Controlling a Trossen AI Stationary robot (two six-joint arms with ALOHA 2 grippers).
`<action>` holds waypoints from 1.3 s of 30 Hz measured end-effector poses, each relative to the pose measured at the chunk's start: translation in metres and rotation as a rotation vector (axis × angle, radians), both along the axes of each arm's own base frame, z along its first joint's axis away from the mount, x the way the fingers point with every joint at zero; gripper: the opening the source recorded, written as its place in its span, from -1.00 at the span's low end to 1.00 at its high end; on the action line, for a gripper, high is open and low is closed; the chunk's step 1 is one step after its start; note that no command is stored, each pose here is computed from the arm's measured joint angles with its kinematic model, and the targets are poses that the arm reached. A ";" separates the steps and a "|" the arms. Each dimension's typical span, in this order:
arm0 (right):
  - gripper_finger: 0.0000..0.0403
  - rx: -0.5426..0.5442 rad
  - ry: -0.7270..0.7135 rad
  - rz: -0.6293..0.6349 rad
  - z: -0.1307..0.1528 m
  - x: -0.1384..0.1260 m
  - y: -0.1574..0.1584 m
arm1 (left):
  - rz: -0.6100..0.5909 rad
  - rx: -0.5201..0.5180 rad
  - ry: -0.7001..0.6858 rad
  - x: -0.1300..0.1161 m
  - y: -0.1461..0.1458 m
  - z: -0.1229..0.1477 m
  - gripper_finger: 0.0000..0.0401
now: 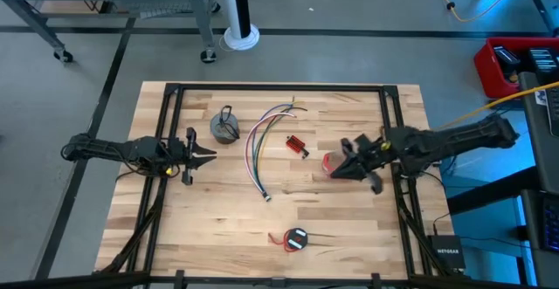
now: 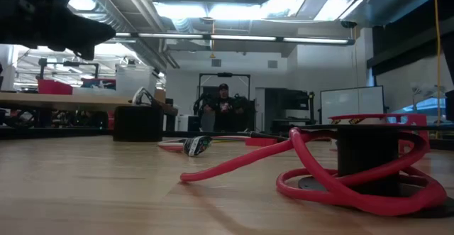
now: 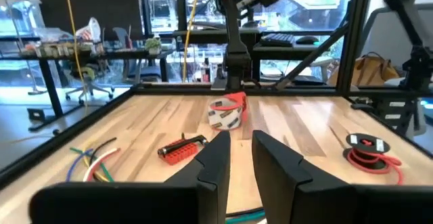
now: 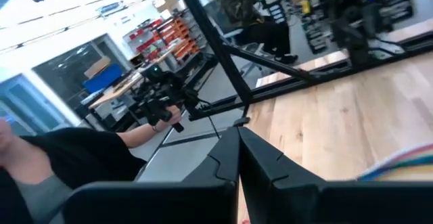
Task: Coil cords
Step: Return to Home Position
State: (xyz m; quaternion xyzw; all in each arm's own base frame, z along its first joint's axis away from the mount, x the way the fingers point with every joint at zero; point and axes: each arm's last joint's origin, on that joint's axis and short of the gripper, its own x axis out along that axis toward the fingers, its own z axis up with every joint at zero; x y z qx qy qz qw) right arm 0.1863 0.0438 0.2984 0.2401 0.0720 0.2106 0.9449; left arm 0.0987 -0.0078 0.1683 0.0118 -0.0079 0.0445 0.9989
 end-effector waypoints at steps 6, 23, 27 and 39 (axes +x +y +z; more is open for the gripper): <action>-0.95 0.042 0.010 -0.059 0.013 -0.043 -0.010 | -0.002 -0.020 -0.001 0.000 0.000 0.000 -0.72; -0.95 0.143 -0.137 -0.256 -0.073 -0.082 -0.023 | -0.001 -0.015 -0.001 0.000 0.000 0.000 -0.72; -0.95 0.155 -0.163 -0.290 -0.087 -0.083 -0.025 | -0.001 -0.014 -0.001 0.000 0.000 0.000 -0.72; -0.95 0.106 -0.067 -0.348 -0.101 -0.082 -0.026 | 0.041 0.040 0.000 0.000 0.002 0.000 -0.72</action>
